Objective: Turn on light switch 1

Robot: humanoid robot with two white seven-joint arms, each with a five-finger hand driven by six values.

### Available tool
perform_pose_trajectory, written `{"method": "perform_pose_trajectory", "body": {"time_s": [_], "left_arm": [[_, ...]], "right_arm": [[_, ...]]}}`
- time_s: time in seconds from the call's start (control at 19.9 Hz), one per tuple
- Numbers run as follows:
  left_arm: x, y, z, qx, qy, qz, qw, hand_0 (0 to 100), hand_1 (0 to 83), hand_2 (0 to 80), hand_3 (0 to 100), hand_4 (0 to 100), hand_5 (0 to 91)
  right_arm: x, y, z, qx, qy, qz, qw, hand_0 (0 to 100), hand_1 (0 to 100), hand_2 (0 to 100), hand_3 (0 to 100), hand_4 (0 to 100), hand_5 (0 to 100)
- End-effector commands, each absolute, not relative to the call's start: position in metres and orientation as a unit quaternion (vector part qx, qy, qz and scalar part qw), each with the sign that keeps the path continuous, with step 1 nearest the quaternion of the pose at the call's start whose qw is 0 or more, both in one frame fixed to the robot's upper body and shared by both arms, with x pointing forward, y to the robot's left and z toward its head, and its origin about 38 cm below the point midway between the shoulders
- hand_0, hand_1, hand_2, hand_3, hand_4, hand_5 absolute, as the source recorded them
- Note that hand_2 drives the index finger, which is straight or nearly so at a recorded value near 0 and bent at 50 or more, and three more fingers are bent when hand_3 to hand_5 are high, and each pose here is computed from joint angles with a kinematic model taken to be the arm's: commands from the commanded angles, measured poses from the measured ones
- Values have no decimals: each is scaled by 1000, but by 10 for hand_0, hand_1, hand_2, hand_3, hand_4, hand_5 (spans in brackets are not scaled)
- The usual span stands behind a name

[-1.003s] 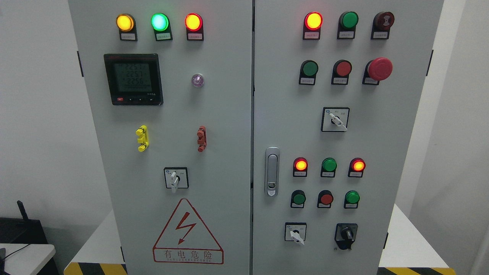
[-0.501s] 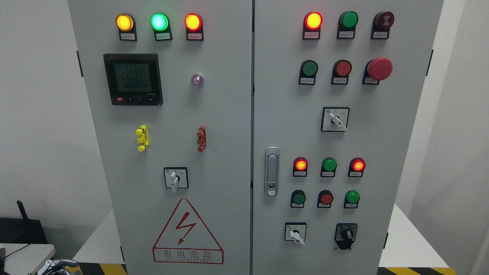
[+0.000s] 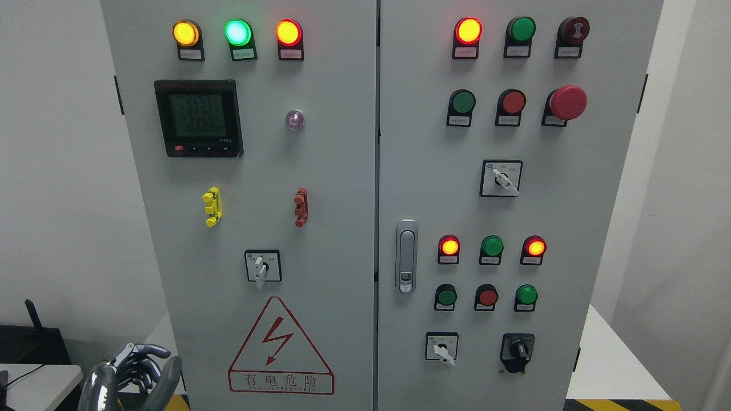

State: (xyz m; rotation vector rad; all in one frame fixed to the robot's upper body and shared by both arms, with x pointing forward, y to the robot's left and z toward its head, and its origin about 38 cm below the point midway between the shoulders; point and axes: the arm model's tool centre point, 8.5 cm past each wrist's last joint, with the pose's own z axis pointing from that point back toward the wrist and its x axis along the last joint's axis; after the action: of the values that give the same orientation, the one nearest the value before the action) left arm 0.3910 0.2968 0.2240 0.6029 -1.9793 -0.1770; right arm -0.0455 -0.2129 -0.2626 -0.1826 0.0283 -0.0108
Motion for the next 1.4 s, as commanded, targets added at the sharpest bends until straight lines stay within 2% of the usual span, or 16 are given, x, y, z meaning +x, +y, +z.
{"method": "perform_pose_trajectory", "body": {"time_s": [0.0,0.25,0.55,0.85,1.35], "left_arm": [[402,207,241,213,-843,-95,484,150,425,539,902,914,845],[405,207,241,257,-822,-58,505,147,445,539,914,919,850],[410,205,255,285,-816,-43,501,147,465,538,923,924,853],[414,208,267,313,-805,2,504,155,475,536,927,927,854],[421,196,272,279,-808,24,519,156,501,517,935,931,855]], "right_arm": [[-45,-212,-263,-90,12,8,996,120,389,0,0,0,0],[-45,-212,-263,-90,12,8,996,120,389,0,0,0,0],[-45,-211,-263,-89,12,8,996,120,389,0,0,0,0],[-46,-211,-263,-89,13,8,996,120,389,0,0,0,0],[-46,-212,-263,-90,13,8,996,120,389,0,0,0,0]]}}
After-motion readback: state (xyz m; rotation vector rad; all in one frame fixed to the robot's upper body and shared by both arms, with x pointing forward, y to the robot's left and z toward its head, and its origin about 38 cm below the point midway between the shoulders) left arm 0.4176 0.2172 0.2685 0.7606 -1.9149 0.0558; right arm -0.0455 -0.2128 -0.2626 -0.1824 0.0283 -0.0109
